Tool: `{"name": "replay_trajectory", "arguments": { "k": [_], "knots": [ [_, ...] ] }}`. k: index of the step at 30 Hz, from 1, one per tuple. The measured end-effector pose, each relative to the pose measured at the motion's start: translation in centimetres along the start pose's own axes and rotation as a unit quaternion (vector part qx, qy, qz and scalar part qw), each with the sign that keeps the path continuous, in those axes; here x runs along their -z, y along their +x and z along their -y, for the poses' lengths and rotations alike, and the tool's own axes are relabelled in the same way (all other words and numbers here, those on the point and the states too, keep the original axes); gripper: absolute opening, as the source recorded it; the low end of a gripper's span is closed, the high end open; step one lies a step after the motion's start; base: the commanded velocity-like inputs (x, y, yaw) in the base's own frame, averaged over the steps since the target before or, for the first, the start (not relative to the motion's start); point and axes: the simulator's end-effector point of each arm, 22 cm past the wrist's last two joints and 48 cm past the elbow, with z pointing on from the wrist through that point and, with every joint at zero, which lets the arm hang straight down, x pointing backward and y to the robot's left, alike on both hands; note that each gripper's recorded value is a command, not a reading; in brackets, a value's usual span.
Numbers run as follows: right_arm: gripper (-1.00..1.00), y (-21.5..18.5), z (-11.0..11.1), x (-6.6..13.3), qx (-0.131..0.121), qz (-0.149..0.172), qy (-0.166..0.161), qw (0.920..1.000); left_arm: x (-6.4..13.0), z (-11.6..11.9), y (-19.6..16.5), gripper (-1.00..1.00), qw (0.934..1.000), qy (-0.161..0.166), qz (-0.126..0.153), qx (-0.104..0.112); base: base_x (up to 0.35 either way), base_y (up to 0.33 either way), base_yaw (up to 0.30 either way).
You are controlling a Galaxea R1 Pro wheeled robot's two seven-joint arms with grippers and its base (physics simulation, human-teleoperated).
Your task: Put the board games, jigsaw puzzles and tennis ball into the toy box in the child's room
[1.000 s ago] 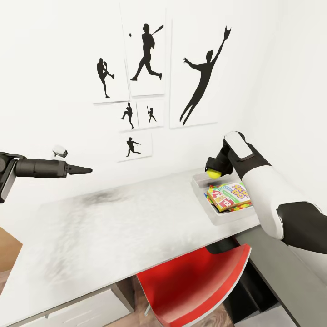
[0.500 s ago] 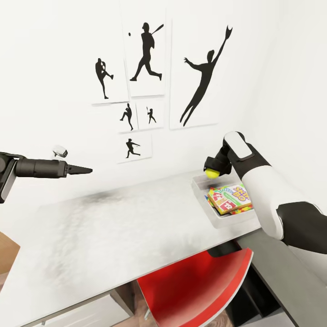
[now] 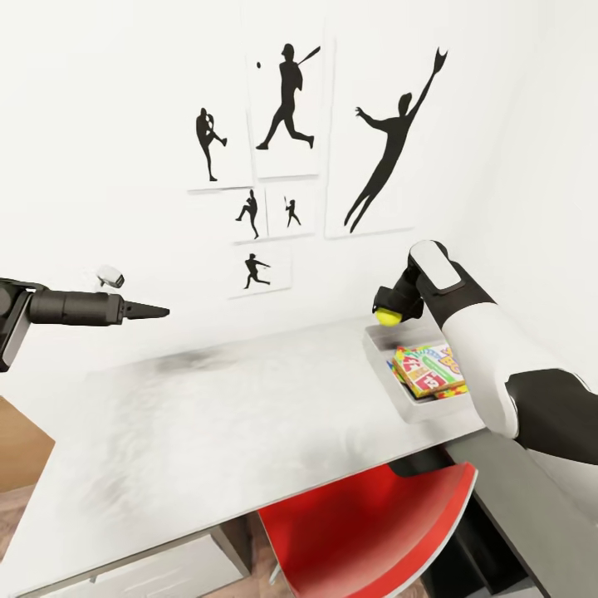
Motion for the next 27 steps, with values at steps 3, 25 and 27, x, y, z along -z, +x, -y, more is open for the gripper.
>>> {"name": "replay_trajectory", "arguments": {
  "k": [3,25,27],
  "knots": [
    [-1.00,-0.01,0.03,0.00,0.000,0.000,0.000,1.0000,-0.01,-0.01,0.02,1.00,1.0000,0.000,0.000,0.000,0.025,-0.017,0.007],
    [-1.00,-0.29,0.76,-0.01,-0.003,0.002,0.005,1.0000,-0.01,0.00,-0.02,1.00,1.0000,0.000,0.000,0.000,0.096,-0.035,0.001],
    [-1.00,-0.29,0.78,0.00,-0.003,0.002,0.005,1.0000,0.00,0.02,-0.03,1.00,1.0000,0.000,0.000,0.000,0.107,-0.084,0.000]
  ]
}}
